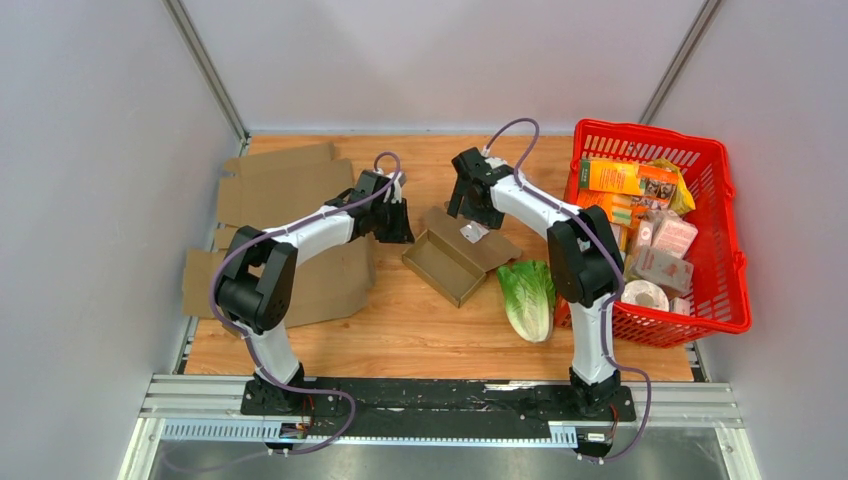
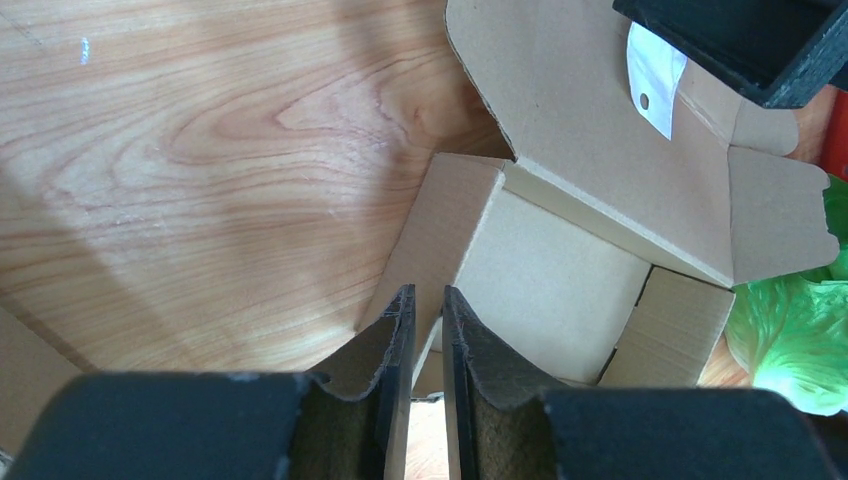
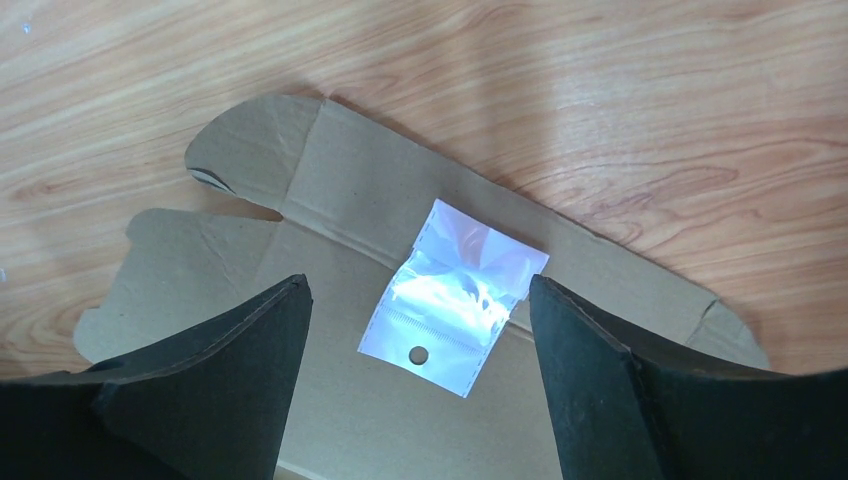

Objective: Fold the paper box

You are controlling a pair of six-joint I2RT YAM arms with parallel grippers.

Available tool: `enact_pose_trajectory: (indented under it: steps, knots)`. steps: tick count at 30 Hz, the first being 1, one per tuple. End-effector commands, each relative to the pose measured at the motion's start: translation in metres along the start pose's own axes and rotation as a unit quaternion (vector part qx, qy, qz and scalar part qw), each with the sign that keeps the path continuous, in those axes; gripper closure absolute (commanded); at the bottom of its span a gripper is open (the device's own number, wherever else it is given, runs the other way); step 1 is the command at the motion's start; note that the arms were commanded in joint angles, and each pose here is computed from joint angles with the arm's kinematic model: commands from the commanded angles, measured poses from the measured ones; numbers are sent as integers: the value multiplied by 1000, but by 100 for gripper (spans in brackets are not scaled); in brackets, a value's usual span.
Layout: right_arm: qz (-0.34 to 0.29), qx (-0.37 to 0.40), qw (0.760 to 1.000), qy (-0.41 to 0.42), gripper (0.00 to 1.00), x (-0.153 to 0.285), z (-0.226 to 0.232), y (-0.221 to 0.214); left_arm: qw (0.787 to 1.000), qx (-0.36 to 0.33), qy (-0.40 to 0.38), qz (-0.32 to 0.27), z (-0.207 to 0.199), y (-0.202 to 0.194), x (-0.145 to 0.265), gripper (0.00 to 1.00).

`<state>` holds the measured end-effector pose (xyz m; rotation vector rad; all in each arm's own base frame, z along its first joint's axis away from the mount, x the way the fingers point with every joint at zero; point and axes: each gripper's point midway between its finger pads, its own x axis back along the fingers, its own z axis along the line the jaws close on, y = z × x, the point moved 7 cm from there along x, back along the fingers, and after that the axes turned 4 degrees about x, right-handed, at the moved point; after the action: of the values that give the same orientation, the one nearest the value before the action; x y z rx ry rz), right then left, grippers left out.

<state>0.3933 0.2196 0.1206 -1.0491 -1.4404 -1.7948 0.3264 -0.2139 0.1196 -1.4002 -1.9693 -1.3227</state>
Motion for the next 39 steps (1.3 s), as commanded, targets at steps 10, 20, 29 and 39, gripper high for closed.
enact_pose_trajectory:
  steps: [10,20,29,39]
  knots:
    - [-1,-85,996,-11,23,-12,-4,-4,1000,-17,4,9,-6,-13,8,77]
    - [5,-73,997,-41,32,-22,-10,-12,1000,-19,6,9,-5,-15,9,77]
    - [-2,-55,997,-47,52,-17,-10,-11,1000,-20,7,10,-5,-14,8,78]
    - [-27,-48,998,-16,77,21,-12,-4,1000,-19,11,14,-4,-16,7,78]
